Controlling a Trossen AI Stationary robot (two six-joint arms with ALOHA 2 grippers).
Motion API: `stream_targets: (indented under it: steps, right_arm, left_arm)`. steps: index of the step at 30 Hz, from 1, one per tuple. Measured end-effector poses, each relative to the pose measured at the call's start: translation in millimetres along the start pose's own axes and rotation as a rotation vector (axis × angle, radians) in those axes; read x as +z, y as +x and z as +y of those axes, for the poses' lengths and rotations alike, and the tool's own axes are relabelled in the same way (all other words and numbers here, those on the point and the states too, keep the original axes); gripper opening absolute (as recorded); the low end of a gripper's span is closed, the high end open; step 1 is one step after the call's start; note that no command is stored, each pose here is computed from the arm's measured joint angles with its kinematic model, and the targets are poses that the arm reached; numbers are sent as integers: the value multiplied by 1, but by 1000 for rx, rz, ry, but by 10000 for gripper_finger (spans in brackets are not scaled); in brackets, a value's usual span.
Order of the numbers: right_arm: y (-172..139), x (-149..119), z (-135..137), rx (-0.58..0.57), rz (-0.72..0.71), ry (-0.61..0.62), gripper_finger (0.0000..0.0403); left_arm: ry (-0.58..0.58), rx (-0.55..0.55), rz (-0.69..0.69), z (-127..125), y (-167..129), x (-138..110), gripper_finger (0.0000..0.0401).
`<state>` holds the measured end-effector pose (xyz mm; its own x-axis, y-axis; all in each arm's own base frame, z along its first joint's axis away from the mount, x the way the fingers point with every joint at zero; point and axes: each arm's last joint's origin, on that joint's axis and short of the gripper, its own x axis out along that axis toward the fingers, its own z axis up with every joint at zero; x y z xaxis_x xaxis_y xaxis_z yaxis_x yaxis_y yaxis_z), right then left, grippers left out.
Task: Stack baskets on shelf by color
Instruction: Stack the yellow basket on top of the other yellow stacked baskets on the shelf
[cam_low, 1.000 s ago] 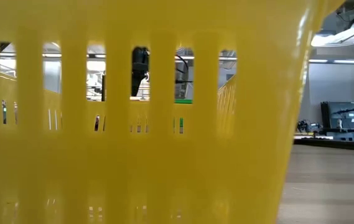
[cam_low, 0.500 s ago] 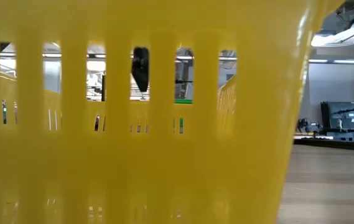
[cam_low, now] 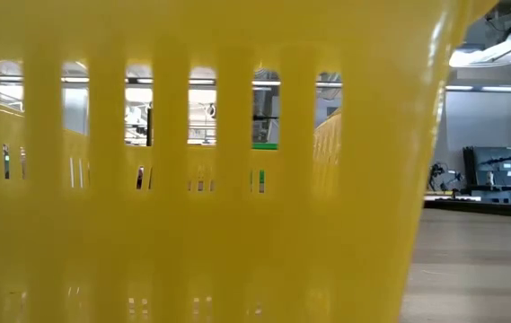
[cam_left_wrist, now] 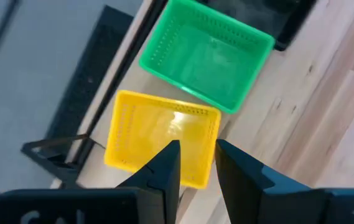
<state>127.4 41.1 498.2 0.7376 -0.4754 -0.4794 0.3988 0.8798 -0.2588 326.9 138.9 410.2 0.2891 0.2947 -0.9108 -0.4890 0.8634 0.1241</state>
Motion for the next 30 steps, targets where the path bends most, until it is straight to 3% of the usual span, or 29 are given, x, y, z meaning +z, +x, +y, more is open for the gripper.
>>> stream_targets:
  steps: [5,9,14,18,22,30]
  right_arm:
    - [-13,-6,-16,26,-35,31,1]
    - [-26,-13,-32,61,-71,96,1]
    - [-34,-18,-42,108,-93,116,1]
    - [-35,-19,-42,119,-97,115,1]
    - [-35,-19,-42,117,-96,115,1]
    - [-35,-19,-41,124,-91,113,1]
  left_arm:
    - [-2,52,-82,-24,-43,-30,89]
    - [-95,89,-138,-32,-72,-64,88]
    - [-227,47,-140,-44,-86,-108,88]
    - [-291,20,-77,-64,-75,-132,88]
    - [-279,-10,-15,-90,-57,-145,88]
    - [-158,-306,1,-152,-12,-141,88]
